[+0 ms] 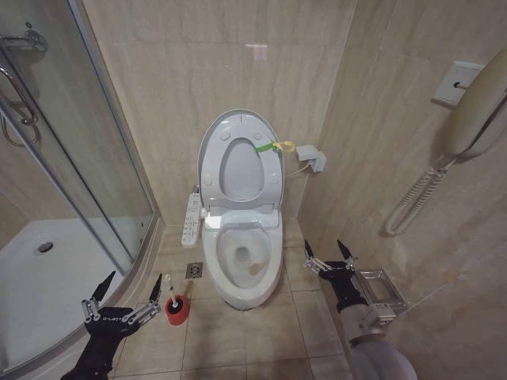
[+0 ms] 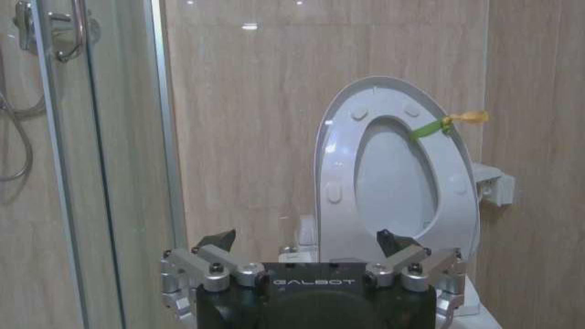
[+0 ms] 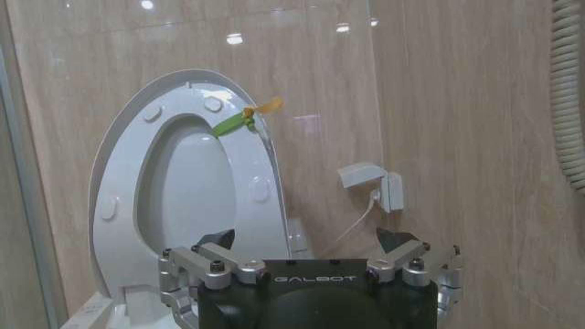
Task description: Open the toilet lid, clean the toilet bowl with a toilet brush, close the toilet lid, and flush.
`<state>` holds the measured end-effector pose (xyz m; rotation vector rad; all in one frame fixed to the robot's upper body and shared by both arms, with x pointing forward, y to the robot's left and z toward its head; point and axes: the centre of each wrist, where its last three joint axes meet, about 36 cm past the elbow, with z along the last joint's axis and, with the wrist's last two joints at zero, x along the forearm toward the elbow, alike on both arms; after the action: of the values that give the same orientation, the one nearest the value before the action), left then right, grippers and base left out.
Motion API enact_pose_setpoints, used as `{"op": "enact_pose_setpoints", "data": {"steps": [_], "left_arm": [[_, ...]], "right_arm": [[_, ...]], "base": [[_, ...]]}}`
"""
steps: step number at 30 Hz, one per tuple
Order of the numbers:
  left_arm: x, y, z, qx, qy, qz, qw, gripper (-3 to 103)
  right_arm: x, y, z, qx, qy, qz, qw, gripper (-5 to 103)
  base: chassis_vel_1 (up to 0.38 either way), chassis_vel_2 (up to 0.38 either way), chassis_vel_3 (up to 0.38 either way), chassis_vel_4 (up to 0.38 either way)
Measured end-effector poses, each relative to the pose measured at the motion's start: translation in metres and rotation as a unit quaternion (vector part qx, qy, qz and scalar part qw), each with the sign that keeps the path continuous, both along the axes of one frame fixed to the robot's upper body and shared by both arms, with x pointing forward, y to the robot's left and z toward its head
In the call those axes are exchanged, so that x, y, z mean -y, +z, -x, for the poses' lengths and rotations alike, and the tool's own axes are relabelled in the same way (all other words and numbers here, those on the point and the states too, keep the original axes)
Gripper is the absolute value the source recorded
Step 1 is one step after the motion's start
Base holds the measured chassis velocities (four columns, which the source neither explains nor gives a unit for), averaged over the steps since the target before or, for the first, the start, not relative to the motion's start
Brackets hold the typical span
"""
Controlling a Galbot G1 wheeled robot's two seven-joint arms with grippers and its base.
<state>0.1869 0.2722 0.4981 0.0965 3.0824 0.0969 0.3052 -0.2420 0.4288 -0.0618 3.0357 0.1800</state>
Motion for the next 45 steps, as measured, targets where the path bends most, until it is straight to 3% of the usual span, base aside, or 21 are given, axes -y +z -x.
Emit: {"op": "enact_pose_setpoints", "data": {"steps": [45], "left_arm": [[0.0, 0.0, 0.0, 0.0, 0.0, 0.0, 1.0, 100]], "right_arm": [[0.0, 0.0, 0.0, 0.0, 0.0, 0.0, 1.0, 100]], "base": [[0.0, 0.0, 0.0, 0.0]]}}
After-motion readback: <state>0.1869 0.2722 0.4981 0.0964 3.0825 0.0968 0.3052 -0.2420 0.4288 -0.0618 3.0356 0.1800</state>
